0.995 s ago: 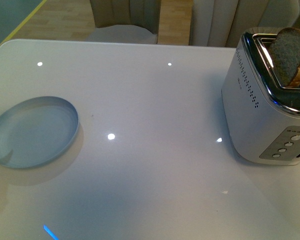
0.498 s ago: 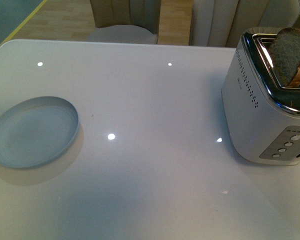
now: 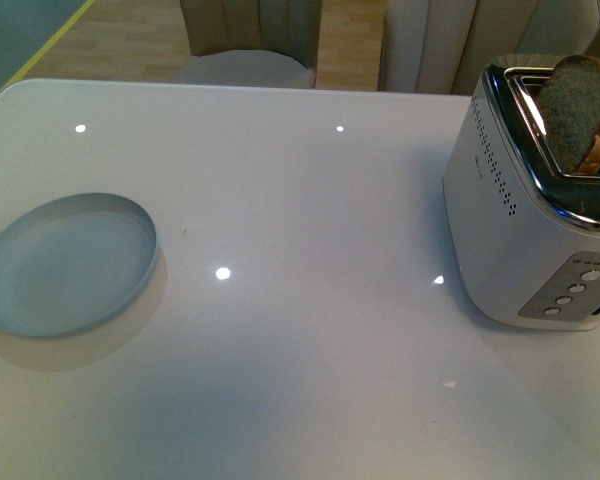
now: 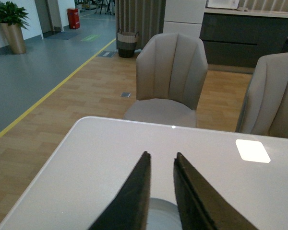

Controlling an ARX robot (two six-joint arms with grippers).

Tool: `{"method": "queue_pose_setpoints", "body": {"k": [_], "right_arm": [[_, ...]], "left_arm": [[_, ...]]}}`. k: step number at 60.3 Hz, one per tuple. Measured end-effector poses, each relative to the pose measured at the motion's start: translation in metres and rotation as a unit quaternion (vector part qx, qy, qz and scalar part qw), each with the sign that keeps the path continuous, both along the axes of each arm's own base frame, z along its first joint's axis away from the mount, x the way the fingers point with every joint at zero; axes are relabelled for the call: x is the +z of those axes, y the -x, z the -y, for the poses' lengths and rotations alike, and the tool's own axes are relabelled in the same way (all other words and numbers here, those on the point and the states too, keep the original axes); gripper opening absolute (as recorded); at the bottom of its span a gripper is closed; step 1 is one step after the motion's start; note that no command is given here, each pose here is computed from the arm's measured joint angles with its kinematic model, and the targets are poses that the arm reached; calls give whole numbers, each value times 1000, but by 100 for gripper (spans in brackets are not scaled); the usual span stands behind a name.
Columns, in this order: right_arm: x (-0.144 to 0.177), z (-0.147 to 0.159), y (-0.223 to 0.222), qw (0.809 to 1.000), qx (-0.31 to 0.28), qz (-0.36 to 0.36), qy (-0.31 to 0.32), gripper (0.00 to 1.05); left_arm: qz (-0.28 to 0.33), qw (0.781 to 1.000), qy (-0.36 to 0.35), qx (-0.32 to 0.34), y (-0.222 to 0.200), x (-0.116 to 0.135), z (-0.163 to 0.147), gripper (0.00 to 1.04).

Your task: Left arm holds plate, right arm toasts bread

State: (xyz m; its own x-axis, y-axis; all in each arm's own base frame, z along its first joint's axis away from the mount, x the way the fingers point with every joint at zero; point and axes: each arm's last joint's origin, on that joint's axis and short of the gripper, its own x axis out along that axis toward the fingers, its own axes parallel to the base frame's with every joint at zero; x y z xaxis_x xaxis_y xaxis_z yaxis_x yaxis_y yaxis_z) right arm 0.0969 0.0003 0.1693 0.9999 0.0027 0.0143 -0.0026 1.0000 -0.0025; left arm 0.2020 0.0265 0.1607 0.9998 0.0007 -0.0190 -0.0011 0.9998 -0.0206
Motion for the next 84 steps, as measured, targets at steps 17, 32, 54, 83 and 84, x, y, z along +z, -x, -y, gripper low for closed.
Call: {"method": "queue_pose_setpoints", "body": {"k": [17,32,54,83,84], "right_arm": [[0,0,0,1000,0,0,0,96],[0,0,0,1000,0,0,0,96],[0,0,0,1000,0,0,0,96],[0,0,0,1000,0,0,0,96],[0,0,0,1000,0,0,0,96]], "left_arm": [[2,1000,-3,8,37,2,17,3],[4,1000,-5,1,56,3,26,3],[14,1000,-5,1,75,9,26,3],[16,1000,-5,1,89,10,26,3],[16,1000,-5,1,90,10,26,3]]}}
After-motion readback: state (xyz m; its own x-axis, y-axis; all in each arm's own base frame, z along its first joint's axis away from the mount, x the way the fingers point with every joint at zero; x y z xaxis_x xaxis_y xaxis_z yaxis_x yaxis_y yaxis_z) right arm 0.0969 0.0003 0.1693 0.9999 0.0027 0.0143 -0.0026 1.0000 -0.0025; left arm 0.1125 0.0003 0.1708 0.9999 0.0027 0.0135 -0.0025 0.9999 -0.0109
